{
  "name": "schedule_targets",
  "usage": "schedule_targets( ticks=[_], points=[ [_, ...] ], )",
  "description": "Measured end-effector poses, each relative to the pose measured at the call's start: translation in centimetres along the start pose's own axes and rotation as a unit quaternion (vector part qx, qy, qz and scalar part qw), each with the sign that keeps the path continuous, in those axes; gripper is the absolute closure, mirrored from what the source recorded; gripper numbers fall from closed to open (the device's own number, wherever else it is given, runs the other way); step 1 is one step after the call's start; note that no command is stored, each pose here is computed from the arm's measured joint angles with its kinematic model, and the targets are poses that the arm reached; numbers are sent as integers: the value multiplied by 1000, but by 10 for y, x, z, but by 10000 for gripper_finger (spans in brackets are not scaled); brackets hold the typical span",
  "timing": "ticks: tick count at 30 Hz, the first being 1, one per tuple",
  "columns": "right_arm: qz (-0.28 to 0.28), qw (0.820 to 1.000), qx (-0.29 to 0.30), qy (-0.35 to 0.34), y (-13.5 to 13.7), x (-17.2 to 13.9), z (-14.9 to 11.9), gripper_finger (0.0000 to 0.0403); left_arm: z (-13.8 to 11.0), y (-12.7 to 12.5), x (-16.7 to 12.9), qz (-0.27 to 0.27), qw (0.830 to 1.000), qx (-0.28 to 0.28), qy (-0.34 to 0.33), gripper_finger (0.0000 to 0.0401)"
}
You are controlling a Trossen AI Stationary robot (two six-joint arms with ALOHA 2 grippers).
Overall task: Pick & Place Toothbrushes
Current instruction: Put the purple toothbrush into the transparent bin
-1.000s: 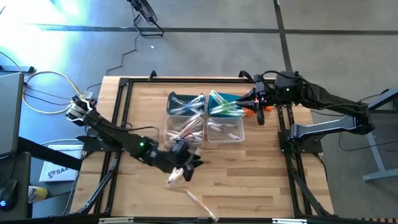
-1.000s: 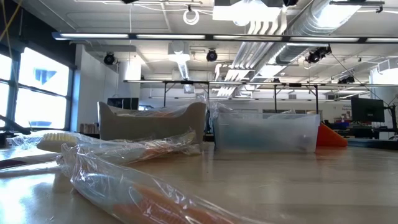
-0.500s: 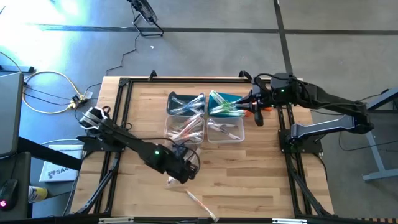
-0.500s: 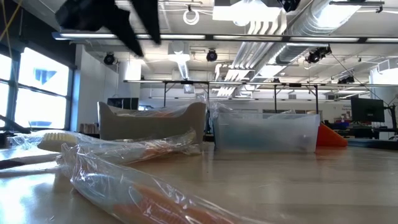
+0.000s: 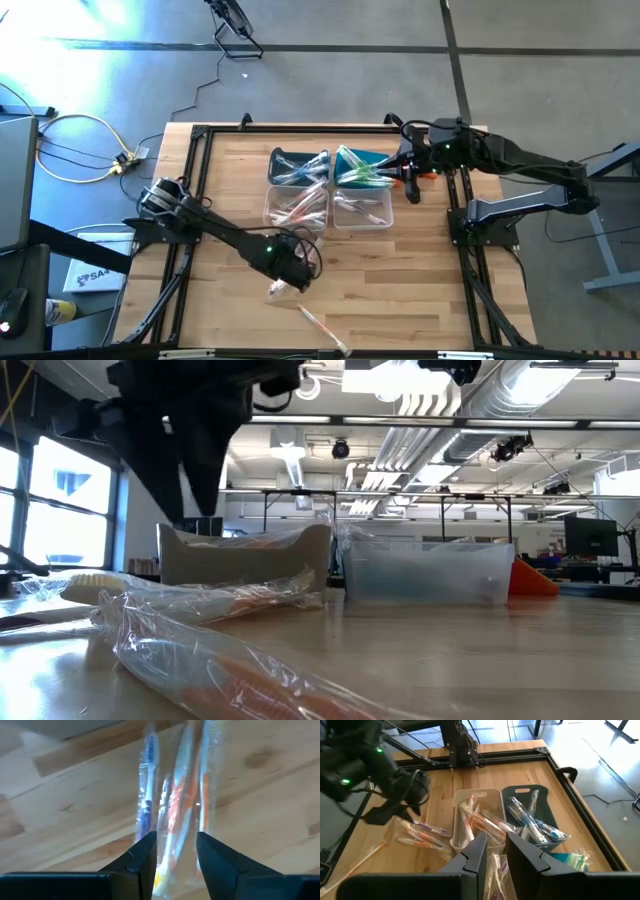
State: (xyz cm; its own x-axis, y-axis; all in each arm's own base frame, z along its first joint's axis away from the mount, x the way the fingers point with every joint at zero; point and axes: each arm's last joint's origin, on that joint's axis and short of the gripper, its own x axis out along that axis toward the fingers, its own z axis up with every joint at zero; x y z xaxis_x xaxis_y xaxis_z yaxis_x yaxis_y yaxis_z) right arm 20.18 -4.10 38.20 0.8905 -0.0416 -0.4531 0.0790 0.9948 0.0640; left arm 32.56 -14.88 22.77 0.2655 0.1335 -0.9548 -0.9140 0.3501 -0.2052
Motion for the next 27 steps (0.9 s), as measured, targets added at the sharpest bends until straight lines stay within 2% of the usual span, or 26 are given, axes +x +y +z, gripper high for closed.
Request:
schedule_targets(
  ticks=[3,9,18,22,27],
  points=[
    [0,1000,-4,1,0,0,0,339,6,2,3,17,1000,10,9,270],
    [0,1000,-7,1,0,0,0,339,18,1,6,18,1000,24,8,270],
    [0,1000,-10,5,0,0,-1,339,22,2,8,20,999,39,17,270],
    [0,1000,-10,5,0,0,-1,339,18,10,21,28,998,40,39,270],
    [0,1000,-11,5,0,0,-1,339,13,16,40,12,998,37,53,270]
  ],
)
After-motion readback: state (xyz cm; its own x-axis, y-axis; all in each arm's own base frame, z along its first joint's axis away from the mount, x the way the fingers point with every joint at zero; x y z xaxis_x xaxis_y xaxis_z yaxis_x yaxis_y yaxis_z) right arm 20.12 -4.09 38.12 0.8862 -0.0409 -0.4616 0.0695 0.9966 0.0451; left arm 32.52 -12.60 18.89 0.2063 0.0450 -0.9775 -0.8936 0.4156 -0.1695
